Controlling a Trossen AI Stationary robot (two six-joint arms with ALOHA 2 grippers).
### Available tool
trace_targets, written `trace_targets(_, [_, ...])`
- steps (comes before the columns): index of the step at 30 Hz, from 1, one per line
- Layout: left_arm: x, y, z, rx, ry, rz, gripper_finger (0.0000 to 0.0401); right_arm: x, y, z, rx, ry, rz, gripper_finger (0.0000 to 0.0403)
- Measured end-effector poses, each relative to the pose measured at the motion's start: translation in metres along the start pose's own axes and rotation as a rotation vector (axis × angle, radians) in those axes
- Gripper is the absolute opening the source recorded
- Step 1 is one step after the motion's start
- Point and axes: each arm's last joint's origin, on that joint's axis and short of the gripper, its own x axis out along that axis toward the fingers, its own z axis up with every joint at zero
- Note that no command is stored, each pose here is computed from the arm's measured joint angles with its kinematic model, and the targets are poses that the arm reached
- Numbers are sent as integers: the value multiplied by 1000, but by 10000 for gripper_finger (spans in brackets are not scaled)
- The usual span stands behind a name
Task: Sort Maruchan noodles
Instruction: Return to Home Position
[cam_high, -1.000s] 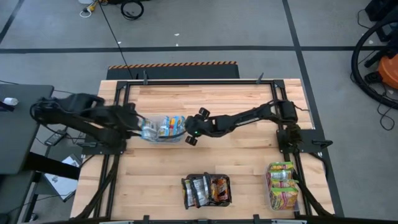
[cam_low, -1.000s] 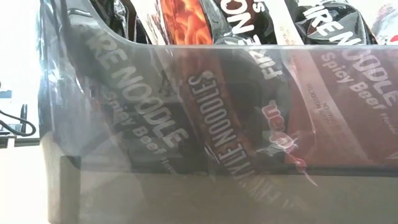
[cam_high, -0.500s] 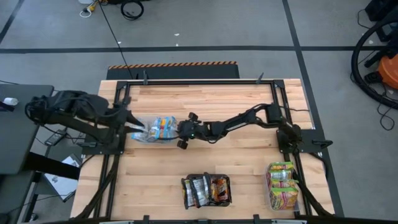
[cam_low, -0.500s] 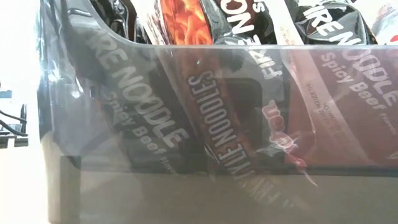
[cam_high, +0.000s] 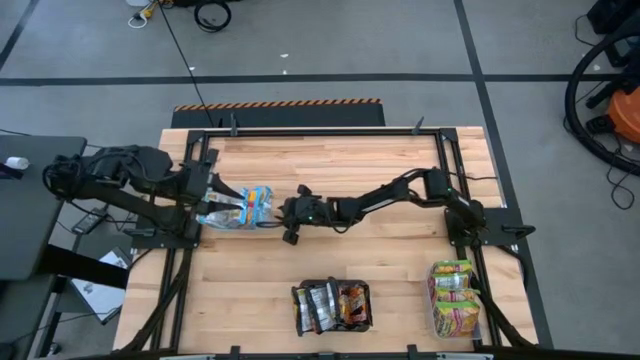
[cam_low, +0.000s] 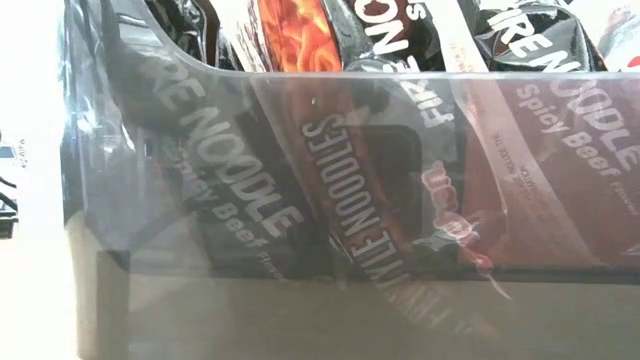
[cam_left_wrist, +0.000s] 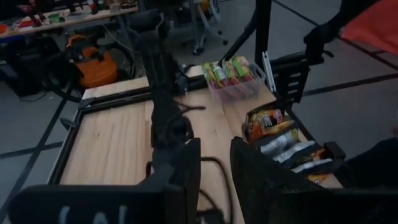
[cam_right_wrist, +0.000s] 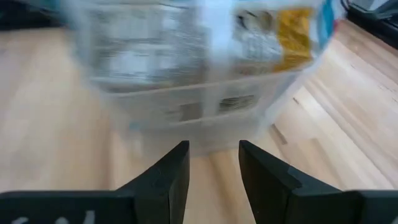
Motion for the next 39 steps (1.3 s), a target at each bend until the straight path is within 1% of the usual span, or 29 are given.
trace_targets(4, [10,-3,-15,-1,-12,1,93,-25,10,15,-59,64,20,144])
trace_targets(6, [16,-4,-27,-2,-25,11,93,-41,13,19,-89,42,36,143])
trace_targets(9, [26,-5,-49,-7,-47,29,93,-72,12,18,-98,-17,68,136])
trace_targets(13, [40,-6,-78,-10,-124,61,93,-122,1,8,-76,-139,134,120])
trace_targets(18, [47,-7,-106,-10,-171,84,93,-200,-23,-10,-46,-295,218,88])
trace_targets(22, [45,-7,-126,-7,-176,99,93,-256,-45,-31,-23,-368,214,62])
trace_targets(25, [46,-6,-143,-9,-214,136,93,-286,-59,-47,43,-441,213,51])
trace_targets(29, [52,-5,-170,-14,-298,184,93,-310,-72,-69,139,-506,241,48])
trace_targets(31, [54,-5,-181,-22,-316,200,93,-317,-75,-81,233,-506,280,48])
trace_targets(32, [54,-4,-184,-32,-320,211,93,-319,-77,-86,249,-512,296,48])
trace_targets(35, [51,-3,-195,-84,-304,250,93,-326,-81,-99,226,-551,305,48])
trace_targets(37, [46,-3,-198,-89,-289,257,93,-329,-82,-102,185,-531,309,48])
trace_targets(39, [40,-4,-200,-86,-298,243,93,-333,-83,-103,170,-529,317,48])
